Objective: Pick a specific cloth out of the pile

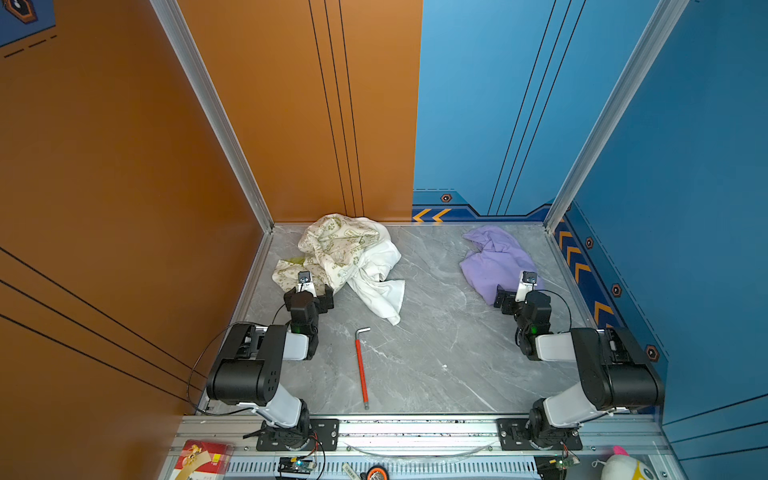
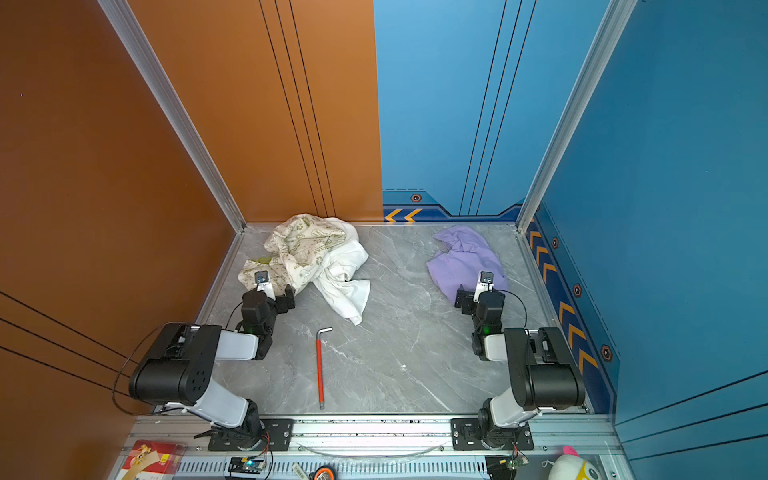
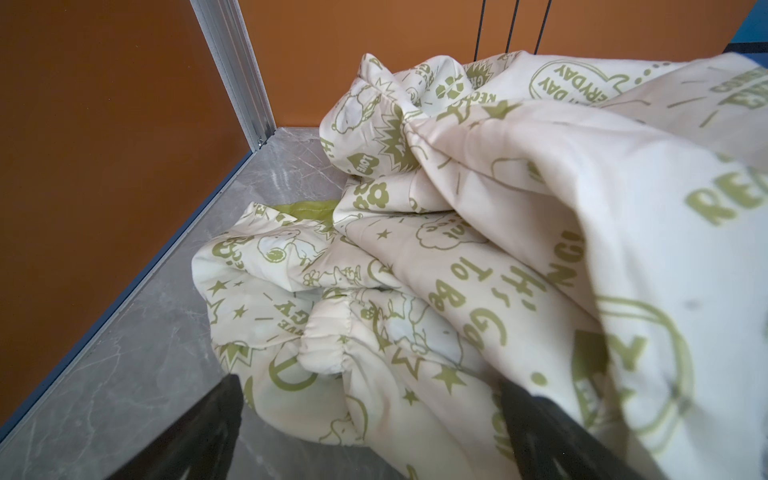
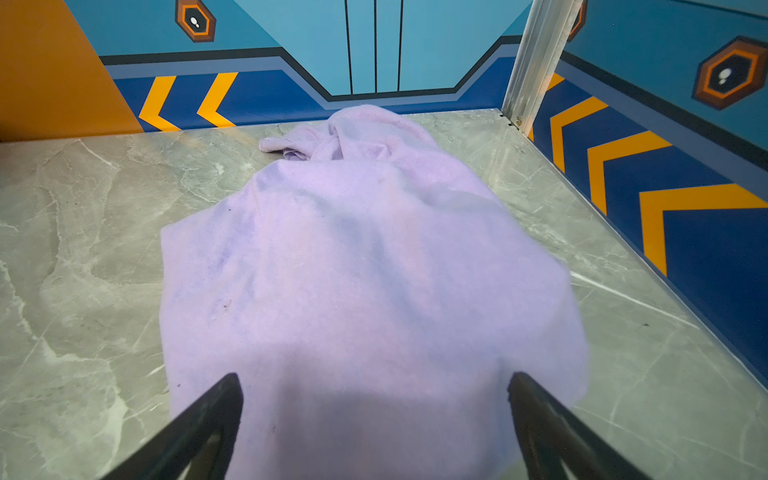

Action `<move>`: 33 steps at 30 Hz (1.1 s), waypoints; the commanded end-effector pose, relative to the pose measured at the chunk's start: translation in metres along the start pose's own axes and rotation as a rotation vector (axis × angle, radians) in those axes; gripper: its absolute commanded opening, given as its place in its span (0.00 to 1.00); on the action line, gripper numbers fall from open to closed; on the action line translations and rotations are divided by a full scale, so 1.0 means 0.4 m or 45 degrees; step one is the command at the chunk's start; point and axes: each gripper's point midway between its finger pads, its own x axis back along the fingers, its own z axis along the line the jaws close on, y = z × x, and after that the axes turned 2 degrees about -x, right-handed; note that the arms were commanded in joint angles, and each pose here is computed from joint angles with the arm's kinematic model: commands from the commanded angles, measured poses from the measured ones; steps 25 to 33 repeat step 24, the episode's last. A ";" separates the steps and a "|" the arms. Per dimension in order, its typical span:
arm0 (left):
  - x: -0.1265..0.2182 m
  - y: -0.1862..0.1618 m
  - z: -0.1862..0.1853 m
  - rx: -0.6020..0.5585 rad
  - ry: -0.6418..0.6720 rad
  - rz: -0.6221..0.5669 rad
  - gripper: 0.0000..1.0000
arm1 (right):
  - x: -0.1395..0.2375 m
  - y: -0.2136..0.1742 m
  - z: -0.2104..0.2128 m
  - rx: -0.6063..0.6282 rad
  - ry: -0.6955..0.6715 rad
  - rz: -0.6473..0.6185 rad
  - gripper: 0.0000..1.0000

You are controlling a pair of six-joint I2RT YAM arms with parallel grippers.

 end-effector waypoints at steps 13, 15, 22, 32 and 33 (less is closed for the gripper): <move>0.002 0.001 -0.003 -0.023 0.008 0.009 0.98 | -0.007 0.018 0.000 -0.020 -0.015 -0.021 1.00; 0.002 0.003 -0.004 -0.023 0.008 0.008 0.98 | -0.006 0.016 0.000 -0.018 -0.016 -0.019 1.00; 0.001 0.001 -0.002 -0.021 0.006 0.010 0.98 | -0.006 0.017 0.000 -0.020 -0.015 -0.019 1.00; 0.002 0.001 -0.003 -0.021 0.006 0.009 0.98 | -0.007 0.018 0.000 -0.018 -0.015 -0.021 1.00; 0.002 0.001 -0.003 -0.021 0.006 0.009 0.98 | -0.007 0.018 0.000 -0.018 -0.015 -0.021 1.00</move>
